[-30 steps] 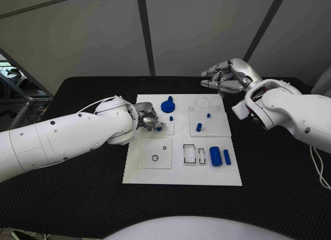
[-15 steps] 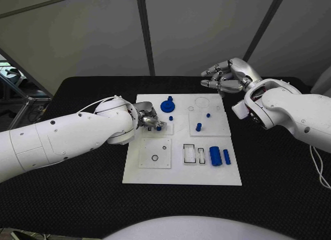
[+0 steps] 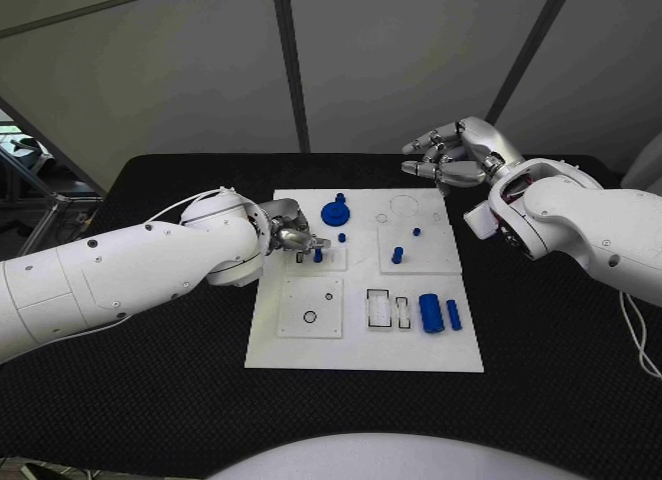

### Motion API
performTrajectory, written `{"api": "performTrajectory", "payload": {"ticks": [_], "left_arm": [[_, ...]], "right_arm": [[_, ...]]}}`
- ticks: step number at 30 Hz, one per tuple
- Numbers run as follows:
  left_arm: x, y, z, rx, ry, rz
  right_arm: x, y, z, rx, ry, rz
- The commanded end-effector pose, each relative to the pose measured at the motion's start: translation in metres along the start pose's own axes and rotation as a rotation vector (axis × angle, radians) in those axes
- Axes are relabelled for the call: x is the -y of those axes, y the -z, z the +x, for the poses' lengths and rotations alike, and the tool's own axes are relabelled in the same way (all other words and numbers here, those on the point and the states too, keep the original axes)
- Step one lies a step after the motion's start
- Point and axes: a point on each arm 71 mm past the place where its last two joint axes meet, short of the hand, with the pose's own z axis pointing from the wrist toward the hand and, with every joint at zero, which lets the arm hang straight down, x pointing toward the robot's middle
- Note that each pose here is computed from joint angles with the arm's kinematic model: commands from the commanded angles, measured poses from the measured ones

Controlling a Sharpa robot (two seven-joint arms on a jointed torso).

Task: Assemble the parts on the task board

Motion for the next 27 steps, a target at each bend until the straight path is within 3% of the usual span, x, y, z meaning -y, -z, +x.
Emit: {"api": "performTrajectory", "payload": {"ticks": [1,6,9,14,19,27], "left_arm": [[0.0023,0.0023,-0.0099,-0.01,0.039,0.0],[0.0012,0.0023,-0.0394,-0.004,0.044,-0.017],[-0.0007,0.0002,-0.0522,-0.006,0.038,-0.032],[-0.0066,-0.0104,-0.0731,-0.025,0.019,-0.072],[-0.0135,-0.0228,-0.0799,-0.054,0.005,-0.115],[-0.0218,-0.0381,-0.0755,-0.109,-0.027,-0.167]], "right_arm": [[-0.001,-0.001,-0.001,-0.002,0.002,-0.006],[0.0,-0.002,-0.001,-0.002,0.003,-0.005],[0.0,-0.002,0.0,-0.002,0.003,-0.005],[0.0,-0.003,0.0,-0.003,0.002,-0.003],[0.0,-0.004,0.001,-0.006,0.001,-0.004],[0.0,-0.004,0.002,-0.008,0.001,-0.004]]}}
